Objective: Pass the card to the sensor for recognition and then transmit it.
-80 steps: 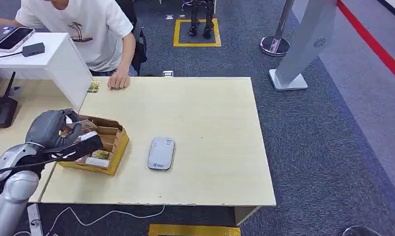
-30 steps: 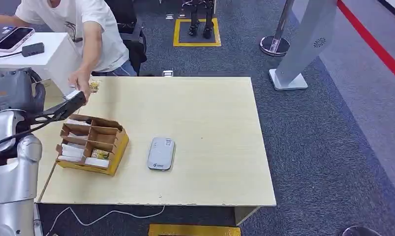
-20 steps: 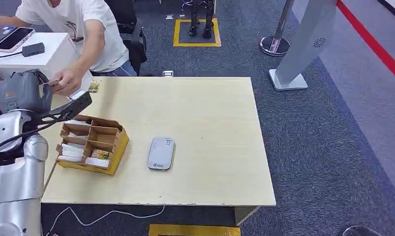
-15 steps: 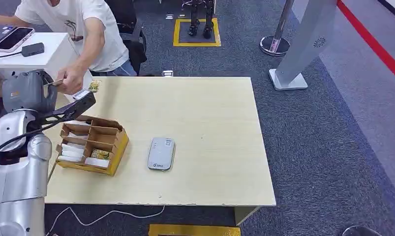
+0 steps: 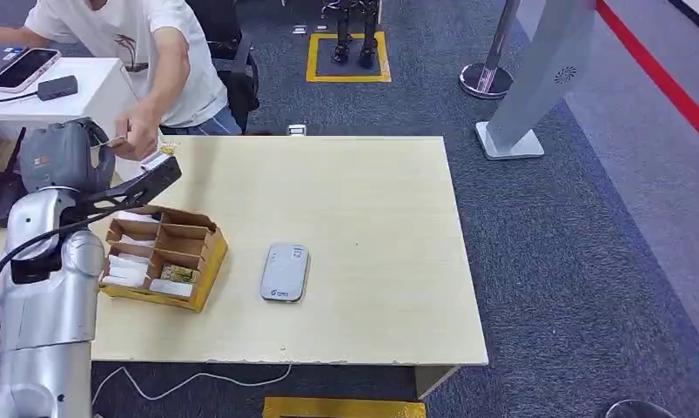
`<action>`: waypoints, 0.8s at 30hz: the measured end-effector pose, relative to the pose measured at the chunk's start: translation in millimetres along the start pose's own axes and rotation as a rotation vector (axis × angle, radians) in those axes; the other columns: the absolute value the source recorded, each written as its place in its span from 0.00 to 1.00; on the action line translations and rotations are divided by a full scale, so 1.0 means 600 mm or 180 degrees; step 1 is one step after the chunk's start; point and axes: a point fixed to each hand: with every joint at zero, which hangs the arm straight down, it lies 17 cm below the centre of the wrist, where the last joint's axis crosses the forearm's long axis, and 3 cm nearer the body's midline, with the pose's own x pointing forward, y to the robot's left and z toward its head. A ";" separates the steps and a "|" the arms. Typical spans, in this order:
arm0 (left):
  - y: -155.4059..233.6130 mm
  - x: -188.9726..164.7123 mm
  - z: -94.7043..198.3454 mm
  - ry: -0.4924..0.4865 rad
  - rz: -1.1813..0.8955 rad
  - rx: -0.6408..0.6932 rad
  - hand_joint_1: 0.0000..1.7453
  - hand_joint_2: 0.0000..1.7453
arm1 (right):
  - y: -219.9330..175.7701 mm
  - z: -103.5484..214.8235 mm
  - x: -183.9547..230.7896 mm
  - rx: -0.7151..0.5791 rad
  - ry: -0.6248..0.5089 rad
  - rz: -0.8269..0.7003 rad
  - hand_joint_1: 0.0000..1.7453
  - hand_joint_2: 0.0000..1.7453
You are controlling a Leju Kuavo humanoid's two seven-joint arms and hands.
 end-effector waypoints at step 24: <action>0.000 0.019 0.002 -0.0033 0.0123 0.0018 0.00 0.00 | 0.000 0.000 0.000 0.0000 0.0002 0.0000 0.00 0.00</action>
